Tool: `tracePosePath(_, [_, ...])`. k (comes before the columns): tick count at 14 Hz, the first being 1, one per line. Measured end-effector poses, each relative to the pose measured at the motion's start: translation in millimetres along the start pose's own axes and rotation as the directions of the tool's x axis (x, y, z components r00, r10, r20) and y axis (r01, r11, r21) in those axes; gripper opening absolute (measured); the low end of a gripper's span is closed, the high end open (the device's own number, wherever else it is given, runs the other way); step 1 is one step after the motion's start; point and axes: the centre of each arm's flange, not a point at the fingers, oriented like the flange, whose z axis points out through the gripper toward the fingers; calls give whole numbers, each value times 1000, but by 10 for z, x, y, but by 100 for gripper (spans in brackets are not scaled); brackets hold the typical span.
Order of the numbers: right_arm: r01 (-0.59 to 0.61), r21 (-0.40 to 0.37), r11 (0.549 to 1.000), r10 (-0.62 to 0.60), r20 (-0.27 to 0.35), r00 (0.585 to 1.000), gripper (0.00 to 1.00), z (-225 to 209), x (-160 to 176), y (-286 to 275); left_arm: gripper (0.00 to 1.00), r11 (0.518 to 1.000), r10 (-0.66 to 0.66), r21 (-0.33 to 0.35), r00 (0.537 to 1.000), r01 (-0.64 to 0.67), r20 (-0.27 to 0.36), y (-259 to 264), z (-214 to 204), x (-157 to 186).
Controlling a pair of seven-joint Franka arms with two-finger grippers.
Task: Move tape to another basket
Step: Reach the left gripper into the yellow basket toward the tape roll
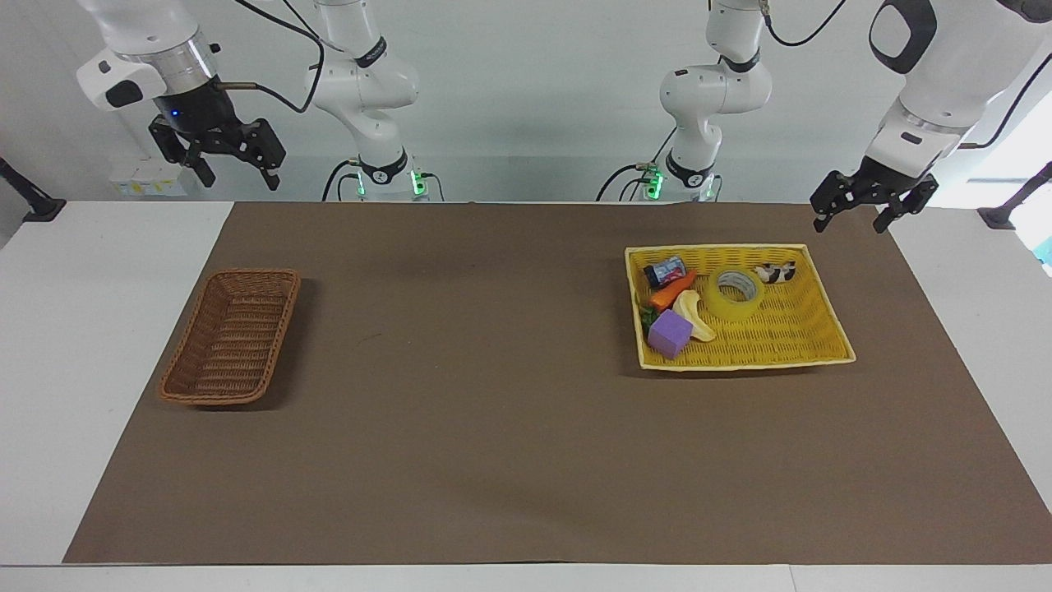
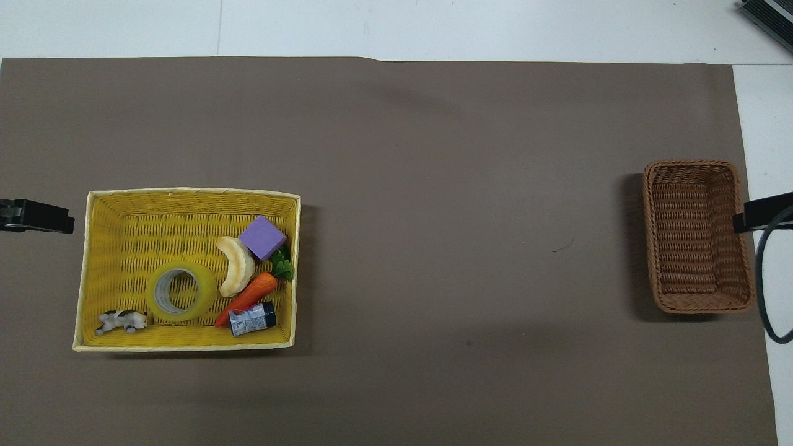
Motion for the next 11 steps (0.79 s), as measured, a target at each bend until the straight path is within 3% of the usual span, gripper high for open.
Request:
tracePosePath(5, [-3, 0, 1000, 3, 0, 1000, 100, 0, 0, 14, 100, 999, 50, 5, 998, -50, -26, -123, 545, 32])
tracePosePath(11, [-3, 0, 1000, 3, 0, 1000, 100, 0, 0, 14, 100, 993, 105, -44, 994, -106, -32, -121, 1204, 64])
